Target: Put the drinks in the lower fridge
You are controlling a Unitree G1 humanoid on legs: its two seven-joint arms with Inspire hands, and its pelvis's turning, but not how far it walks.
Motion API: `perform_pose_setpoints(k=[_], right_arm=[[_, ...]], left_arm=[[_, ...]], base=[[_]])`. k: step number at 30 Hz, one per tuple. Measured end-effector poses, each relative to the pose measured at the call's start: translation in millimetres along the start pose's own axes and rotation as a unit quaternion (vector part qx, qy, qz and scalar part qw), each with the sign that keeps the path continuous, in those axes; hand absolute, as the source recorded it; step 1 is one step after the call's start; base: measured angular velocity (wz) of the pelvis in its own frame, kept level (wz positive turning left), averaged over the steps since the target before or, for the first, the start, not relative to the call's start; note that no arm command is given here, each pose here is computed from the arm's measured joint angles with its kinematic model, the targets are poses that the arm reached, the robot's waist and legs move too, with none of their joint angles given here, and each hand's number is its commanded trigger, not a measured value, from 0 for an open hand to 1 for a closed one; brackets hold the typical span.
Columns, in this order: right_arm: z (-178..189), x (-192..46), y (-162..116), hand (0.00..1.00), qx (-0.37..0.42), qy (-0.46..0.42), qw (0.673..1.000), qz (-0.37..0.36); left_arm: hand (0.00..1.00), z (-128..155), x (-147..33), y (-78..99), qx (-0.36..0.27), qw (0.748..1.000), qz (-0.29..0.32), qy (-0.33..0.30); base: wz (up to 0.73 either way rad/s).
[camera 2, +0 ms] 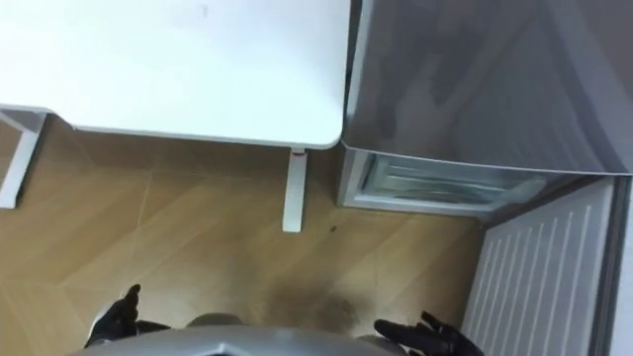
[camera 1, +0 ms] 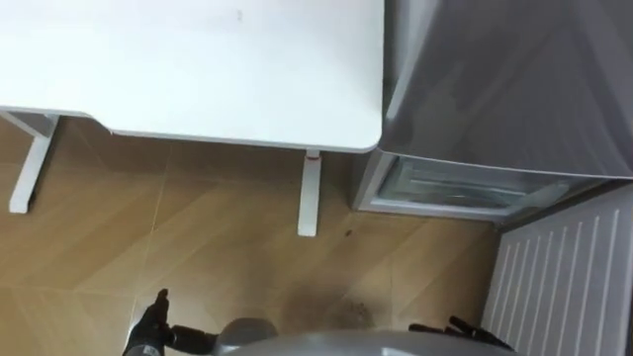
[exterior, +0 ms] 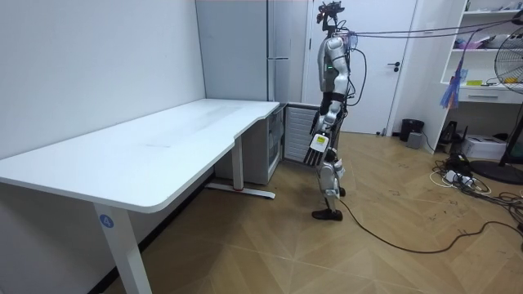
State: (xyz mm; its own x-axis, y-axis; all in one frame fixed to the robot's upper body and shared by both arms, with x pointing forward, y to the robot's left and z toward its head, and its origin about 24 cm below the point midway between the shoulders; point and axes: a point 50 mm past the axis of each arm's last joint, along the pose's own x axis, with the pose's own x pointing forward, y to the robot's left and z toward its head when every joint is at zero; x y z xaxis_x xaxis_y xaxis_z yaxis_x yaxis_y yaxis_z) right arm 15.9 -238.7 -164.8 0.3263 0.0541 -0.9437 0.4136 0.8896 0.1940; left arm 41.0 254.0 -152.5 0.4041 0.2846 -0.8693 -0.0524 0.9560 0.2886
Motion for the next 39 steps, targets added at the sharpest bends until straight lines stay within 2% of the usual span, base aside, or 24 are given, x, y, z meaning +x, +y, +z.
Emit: perform_pose_setpoints(k=[6, 15, 18, 23, 29, 31, 33, 36, 39], right_arm=[[-4, 0, -1, 0.00, 0.019, 0.003, 1.000, -0.007], [10, 3, 1, 0.00, 0.000, -0.013, 1.000, -0.025], [25, 5, 3, 0.00, -0.018, -0.036, 0.999, -0.038], [76, 4, 15, 0.00, -0.044, -0.146, 0.987, -0.045], [144, -27, 35, 0.00, -0.100, -0.322, 0.939, -0.067], [172, -48, 42, 0.00, -0.108, -0.404, 0.904, -0.086], [183, -59, 44, 0.00, -0.108, -0.445, 0.882, -0.109], [194, -74, 63, 0.00, -0.108, -0.502, 0.850, -0.120], [193, -84, 43, 0.00, -0.061, -0.510, 0.837, -0.187]], left_arm=[[0.00, -6, -0.5, 0.3, -0.008, 1.000, 0.011, 0.016], [0.00, -2, 0.9, 1.8, -0.007, 1.000, 0.018, 0.009], [0.00, 4, 2.8, 0.6, -0.008, 1.000, 0.017, -0.001], [0.00, 4, 2.6, 1.7, 0.003, 1.000, 0.018, -0.004], [0.00, 4, 1.6, 4.5, 0.013, 1.000, 0.023, -0.012], [0.00, 2, 1.0, 8.7, 0.010, 0.999, 0.033, -0.008], [0.00, 0, 0.4, 8.8, 0.016, 0.999, 0.037, -0.008], [0.00, -15, -4.6, 20.8, 0.012, 0.998, 0.064, 0.016], [0.00, -10, -3.5, 11.8, 0.028, 0.999, 0.043, 0.003]], base=[[-0.15], [-0.20], [-0.03], [-0.21], [-0.14], [-0.14], [-0.57], [-0.52], [0.32]])
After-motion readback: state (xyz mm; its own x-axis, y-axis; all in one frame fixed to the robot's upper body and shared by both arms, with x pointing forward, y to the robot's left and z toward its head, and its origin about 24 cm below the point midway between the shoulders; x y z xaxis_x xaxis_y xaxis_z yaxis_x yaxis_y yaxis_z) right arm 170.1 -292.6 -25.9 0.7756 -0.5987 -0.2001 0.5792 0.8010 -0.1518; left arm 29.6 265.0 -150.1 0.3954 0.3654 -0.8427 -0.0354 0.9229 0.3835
